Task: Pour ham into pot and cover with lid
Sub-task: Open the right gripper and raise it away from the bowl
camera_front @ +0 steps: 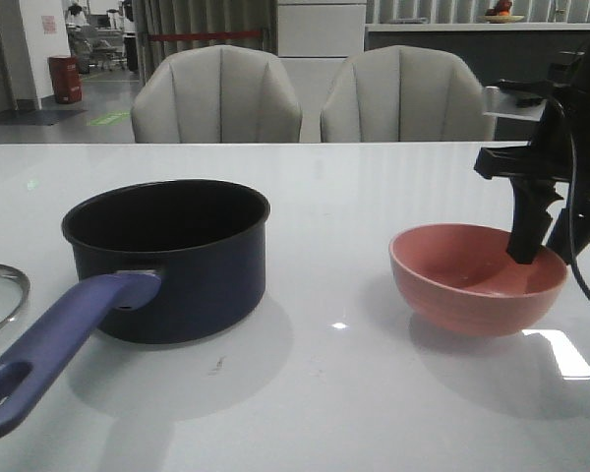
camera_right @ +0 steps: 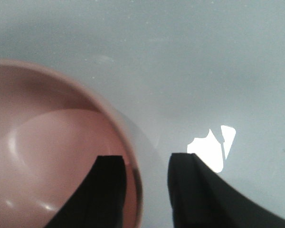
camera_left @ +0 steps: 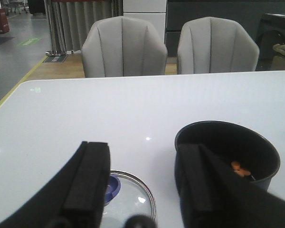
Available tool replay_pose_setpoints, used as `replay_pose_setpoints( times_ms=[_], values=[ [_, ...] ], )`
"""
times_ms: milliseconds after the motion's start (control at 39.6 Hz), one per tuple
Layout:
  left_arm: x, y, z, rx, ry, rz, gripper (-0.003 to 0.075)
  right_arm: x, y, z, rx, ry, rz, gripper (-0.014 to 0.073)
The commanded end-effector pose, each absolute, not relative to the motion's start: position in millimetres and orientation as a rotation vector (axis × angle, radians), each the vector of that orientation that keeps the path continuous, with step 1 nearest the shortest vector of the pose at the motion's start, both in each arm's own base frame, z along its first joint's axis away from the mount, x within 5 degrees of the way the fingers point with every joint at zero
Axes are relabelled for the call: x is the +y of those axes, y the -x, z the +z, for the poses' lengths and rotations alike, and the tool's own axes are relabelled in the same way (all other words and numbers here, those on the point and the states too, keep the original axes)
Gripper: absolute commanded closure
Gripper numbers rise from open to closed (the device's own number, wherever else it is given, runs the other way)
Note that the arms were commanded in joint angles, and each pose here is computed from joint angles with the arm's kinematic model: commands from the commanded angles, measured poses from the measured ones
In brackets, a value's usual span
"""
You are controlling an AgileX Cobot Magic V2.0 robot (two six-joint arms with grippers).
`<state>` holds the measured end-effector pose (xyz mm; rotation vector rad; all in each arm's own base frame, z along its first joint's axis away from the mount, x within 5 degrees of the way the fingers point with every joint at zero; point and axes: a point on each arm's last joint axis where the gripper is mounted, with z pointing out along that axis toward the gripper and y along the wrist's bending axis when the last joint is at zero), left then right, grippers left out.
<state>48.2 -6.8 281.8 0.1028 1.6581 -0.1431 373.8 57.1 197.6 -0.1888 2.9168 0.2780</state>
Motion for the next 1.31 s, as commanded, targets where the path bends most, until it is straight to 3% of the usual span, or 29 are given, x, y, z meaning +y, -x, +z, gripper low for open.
replay_pose_setpoints(
  times_ms=[0,126,328,631,933,1286],
  values=[
    [-7.7,-48.2,295.8,1.575,-0.102,-0.165,0.0355,51.8,-374.2,225.4,2.824,0.224,0.221,0.0203],
    [-7.7,-48.2,295.8,1.575,-0.102,-0.165,0.0355,48.8,-370.3,240.7,2.777,0.251,0.174,0.0203],
    [-7.7,-48.2,295.8,1.575,-0.102,-0.165,0.0355,46.5,-350.8,292.6,2.6,0.303,0.15,0.0203],
    [-7.7,-48.2,295.8,1.575,-0.102,-0.165,0.0355,42.0,-282.5,361.3,2.232,0.248,0.156,0.0203],
    [-7.7,-48.2,295.8,1.575,-0.102,-0.165,0.0355,54.0,-213.4,373.3,1.953,0.286,0.203,0.0203],
    [-7.7,-48.2,295.9,1.573,-0.102,-0.165,0.0355,43.8,-114.9,356.3,1.532,0.291,0.285,0.0204]
  ],
)
